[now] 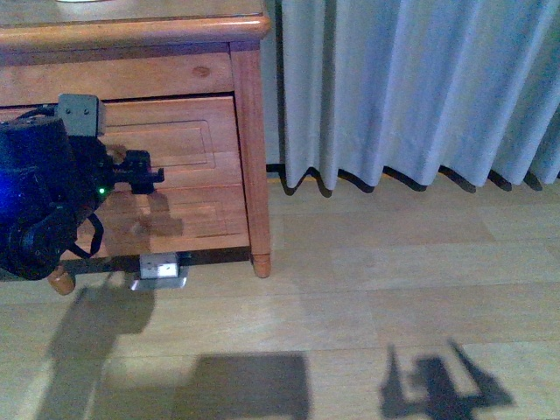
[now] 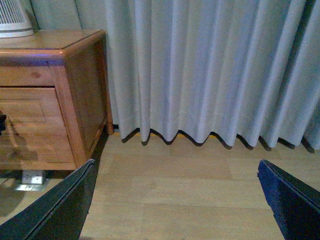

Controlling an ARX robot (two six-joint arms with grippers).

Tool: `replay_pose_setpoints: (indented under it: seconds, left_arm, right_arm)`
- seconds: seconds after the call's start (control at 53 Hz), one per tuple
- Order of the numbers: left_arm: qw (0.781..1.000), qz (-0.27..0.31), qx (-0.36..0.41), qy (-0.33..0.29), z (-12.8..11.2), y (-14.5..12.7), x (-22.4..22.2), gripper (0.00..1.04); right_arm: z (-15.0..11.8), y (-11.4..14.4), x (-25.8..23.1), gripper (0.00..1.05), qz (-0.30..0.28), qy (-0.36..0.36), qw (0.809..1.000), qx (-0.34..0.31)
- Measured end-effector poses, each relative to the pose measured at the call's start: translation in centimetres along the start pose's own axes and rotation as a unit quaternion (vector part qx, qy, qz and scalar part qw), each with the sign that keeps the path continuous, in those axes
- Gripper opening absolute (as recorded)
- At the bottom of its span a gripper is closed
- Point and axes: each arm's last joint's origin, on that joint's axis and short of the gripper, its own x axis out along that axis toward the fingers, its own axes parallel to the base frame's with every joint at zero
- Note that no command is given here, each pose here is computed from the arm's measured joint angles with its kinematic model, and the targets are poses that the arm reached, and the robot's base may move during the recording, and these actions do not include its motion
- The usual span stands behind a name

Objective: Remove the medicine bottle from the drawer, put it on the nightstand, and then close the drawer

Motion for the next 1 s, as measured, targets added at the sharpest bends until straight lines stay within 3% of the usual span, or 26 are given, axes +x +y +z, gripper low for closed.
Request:
replay_pose_setpoints:
  seconds: [0.113, 0.17, 0.49, 0.735, 0.999]
  left_arm:
    - [1.000, 0.007, -0.003, 0.001, 0.0, 0.3, 0.0, 0.29]
    - [1.000, 0.007, -0.004, 0.001, 0.0, 0.3, 0.0, 0.26]
    - [1.000, 0.009, -0.012, -0.002, -0.3, 0.3, -1.9, 0.24]
    - [1.000, 0.010, -0.002, 0.026, -0.9, -1.0, -8.7, 0.24]
    - [0.994, 0.006, 0.013, 0.110, -0.8, -1.7, -17.3, 0.24]
  right_arm:
    - [0.0, 0.0, 0.0, 0.98, 0.000, 0.000, 1.000, 0.000]
    - [0.0, 0.0, 0.0, 0.98, 0.000, 0.000, 1.000, 0.000]
    - [0.0, 0.0, 0.0, 0.98, 0.000, 0.000, 1.000, 0.000]
    - [0.0, 0.0, 0.0, 0.98, 0.000, 0.000, 1.000, 0.000]
    - [0.0, 0.0, 0.0, 0.98, 0.000, 0.000, 1.000, 0.000]
